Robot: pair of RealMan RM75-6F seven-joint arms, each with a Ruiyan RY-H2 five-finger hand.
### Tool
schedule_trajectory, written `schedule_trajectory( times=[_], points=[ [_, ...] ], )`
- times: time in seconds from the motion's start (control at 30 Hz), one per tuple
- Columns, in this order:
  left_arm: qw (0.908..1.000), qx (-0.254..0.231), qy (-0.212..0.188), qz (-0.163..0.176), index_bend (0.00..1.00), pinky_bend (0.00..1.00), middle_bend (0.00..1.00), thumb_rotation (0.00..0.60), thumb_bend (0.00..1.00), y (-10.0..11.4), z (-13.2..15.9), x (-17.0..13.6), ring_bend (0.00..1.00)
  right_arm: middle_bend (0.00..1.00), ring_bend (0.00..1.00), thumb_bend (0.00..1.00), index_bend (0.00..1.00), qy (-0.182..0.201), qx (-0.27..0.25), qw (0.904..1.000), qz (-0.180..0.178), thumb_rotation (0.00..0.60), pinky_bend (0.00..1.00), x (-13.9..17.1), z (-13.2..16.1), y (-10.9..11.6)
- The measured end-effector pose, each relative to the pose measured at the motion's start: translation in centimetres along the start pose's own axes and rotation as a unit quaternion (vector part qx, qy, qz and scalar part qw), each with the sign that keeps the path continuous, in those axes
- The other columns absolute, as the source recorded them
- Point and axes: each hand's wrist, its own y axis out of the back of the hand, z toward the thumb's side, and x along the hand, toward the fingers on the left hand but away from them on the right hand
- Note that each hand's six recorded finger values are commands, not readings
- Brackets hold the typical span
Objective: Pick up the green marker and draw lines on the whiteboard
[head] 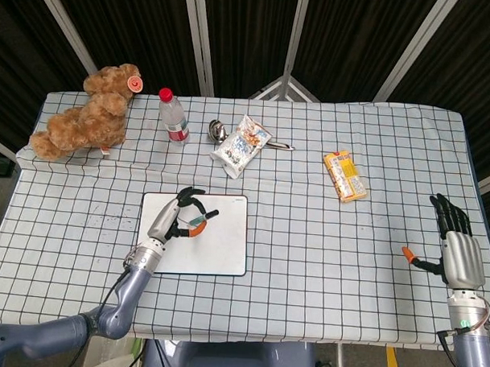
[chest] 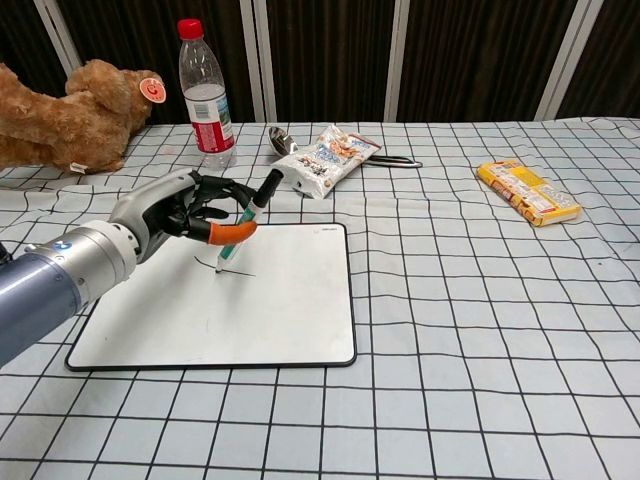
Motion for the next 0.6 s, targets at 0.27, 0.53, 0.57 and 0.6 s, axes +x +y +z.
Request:
schedule_trajectory(
  times=[0.27, 0.53, 0.57, 0.6],
  points=[
    [1.0000, 0.004, 0.007, 0.001, 0.76, 0.11, 0.16, 0.600, 0.58, 0.4, -0.6, -0.5, 0.02, 0.00, 0.00, 0.21, 0.00, 0.000, 0.001, 1.0000, 0.000, 0.600, 0.00, 0.0, 0.0, 0.0],
    [0.9997, 0.007, 0.024, -0.007, 0.76, 0.11, 0.16, 0.600, 0.58, 0.7, -1.8, -1.9, 0.02, 0.00, 0.00, 0.21, 0.00, -0.001, 0.002, 1.0000, -0.002, 0.600, 0.00, 0.0, 0.0, 0.0],
    [0.9996, 0.004, 0.025, -0.008, 0.76, 0.11, 0.16, 0.600, 0.58, 0.7, -1.9, -2.2, 0.02, 0.00, 0.00, 0.21, 0.00, -0.001, 0.001, 1.0000, -0.002, 0.600, 0.00, 0.0, 0.0, 0.0],
    [0.9996, 0.002, 0.026, -0.009, 0.76, 0.11, 0.16, 0.600, 0.58, 0.8, -1.9, -2.4, 0.02, 0.00, 0.00, 0.21, 0.00, -0.002, 0.001, 1.0000, -0.002, 0.600, 0.00, 0.0, 0.0, 0.0]
  ],
)
